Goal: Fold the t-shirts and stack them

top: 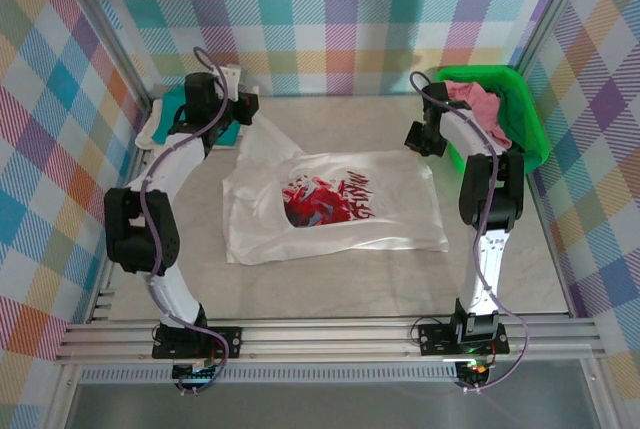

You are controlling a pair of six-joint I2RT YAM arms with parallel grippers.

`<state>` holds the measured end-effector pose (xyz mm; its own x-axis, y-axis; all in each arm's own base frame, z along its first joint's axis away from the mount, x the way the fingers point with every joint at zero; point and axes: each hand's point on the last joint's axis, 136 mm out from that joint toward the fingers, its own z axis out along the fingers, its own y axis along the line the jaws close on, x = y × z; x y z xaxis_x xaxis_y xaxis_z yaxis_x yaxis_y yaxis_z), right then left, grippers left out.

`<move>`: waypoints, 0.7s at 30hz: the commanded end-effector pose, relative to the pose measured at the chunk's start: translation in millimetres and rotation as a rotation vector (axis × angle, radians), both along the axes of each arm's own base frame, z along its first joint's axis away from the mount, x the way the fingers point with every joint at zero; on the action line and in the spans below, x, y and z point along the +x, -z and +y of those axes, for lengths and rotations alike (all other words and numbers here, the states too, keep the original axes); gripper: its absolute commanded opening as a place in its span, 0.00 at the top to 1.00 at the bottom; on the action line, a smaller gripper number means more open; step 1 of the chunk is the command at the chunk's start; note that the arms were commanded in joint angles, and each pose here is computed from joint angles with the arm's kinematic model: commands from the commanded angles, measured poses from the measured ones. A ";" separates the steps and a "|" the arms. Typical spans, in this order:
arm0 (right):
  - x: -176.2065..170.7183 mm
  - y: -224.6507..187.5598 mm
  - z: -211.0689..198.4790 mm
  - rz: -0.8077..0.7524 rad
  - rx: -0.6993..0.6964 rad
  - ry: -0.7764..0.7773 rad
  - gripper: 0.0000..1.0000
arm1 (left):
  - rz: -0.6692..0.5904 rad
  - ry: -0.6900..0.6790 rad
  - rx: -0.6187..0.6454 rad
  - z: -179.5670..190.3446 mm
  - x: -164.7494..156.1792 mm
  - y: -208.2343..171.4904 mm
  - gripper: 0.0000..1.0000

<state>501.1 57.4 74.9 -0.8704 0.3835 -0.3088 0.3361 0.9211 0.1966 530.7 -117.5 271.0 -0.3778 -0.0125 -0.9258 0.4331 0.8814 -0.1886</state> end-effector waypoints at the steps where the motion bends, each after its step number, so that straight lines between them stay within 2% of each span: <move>1: 18.3 -32.7 1.3 -0.146 0.030 -0.002 1.00 | -0.150 -0.005 0.029 5.8 -10.4 -52.9 1.00; 4: 24.3 -41.4 6.4 -0.200 0.052 -0.022 1.00 | -0.184 0.010 0.023 3.4 -21.1 -71.5 1.00; 7: 23.2 -43.9 8.6 -0.235 0.069 -0.027 1.00 | -0.180 0.006 0.036 2.1 -36.2 -74.4 1.00; 15: -3.0 -37.8 5.5 -0.283 0.087 0.005 1.00 | -0.115 -0.081 0.092 18.2 -91.8 -40.2 1.00; 21: -2.8 -52.2 6.9 -0.334 0.092 -0.014 1.00 | -0.102 -0.127 0.123 29.1 -114.5 -34.7 1.00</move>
